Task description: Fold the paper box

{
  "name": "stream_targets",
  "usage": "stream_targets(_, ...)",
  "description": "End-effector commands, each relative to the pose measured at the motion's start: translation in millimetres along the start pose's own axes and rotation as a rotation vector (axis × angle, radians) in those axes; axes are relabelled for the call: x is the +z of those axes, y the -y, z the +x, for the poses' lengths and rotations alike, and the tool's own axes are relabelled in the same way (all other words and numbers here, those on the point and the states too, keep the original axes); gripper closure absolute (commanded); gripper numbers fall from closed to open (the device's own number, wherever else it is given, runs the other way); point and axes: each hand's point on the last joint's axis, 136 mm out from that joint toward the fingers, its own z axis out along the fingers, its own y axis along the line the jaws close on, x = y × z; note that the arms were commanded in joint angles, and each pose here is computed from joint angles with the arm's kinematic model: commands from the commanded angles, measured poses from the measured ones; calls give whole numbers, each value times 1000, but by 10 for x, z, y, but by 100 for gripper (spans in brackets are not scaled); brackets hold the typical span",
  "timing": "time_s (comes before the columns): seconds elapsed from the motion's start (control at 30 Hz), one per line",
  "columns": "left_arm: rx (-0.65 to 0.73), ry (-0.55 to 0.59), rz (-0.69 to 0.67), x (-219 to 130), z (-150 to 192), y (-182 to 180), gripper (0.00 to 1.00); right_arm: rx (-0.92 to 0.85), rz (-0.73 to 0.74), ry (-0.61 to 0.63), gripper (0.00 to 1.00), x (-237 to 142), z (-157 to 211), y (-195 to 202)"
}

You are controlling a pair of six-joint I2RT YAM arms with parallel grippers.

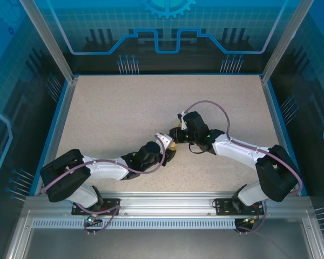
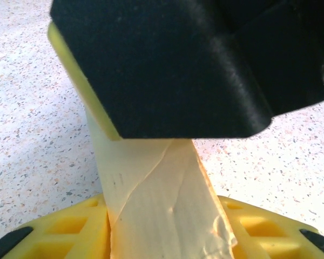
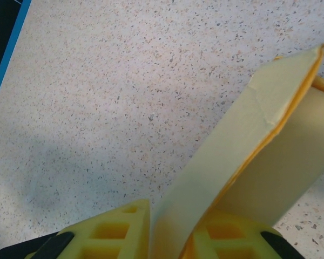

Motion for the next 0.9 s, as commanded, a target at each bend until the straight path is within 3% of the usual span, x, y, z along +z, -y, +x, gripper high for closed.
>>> stream_targets(0.0,11,36,20,-21,-49,46,59,-5,44,-73,76,38,200,94)
stream_targets(0.53,36,41,11,-27,-51,21,64,-81,45,75,46,-484,-280,98)
stream_targets(0.87,41,48,32,-26,-119,22,67,-150,47,187,39,-902,-615,136)
